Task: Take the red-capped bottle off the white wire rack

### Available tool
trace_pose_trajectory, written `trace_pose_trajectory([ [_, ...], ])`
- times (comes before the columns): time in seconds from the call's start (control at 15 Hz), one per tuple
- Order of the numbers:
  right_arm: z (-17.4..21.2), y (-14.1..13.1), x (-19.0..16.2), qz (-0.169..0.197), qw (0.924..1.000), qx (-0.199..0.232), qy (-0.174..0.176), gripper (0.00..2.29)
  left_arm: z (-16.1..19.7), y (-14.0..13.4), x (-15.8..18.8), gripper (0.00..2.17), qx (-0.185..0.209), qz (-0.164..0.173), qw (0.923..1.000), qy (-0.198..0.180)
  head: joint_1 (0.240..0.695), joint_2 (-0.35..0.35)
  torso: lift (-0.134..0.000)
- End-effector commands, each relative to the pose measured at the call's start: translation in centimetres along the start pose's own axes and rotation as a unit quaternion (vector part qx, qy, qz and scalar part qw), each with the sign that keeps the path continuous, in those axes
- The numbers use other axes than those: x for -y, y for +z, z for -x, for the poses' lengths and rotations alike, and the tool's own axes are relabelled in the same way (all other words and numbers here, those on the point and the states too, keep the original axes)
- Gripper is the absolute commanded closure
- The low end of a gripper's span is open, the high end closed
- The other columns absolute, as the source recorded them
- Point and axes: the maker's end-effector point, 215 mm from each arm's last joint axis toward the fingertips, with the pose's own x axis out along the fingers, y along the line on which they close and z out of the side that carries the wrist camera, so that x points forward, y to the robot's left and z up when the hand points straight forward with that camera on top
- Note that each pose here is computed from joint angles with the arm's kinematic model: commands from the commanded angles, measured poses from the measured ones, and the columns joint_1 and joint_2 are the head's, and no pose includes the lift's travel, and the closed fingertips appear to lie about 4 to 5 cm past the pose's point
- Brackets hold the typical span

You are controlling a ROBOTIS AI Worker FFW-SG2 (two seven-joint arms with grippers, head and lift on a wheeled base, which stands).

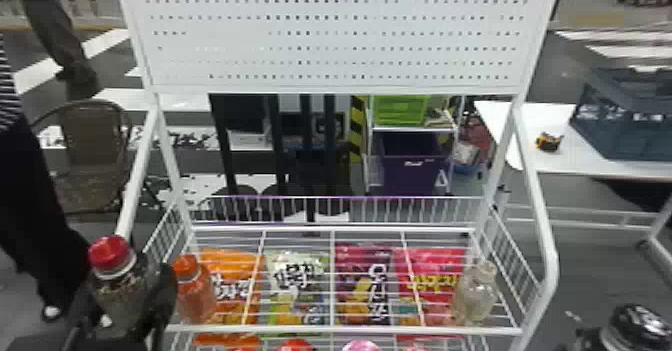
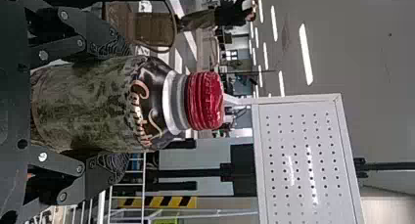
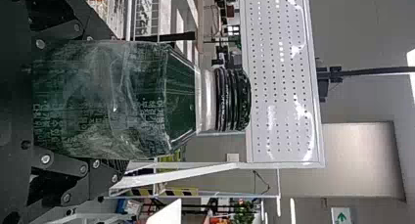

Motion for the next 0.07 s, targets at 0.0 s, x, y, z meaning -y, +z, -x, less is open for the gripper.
trace_pose_trajectory([
  [0.0,-0.04,0.27,0.05,0.001,1.0000,0.004,-0.001,1.22,0.06,0.18,0.03,2.00,0.001,0.001,1.0000,0.000,0.499,0.000,0.000],
])
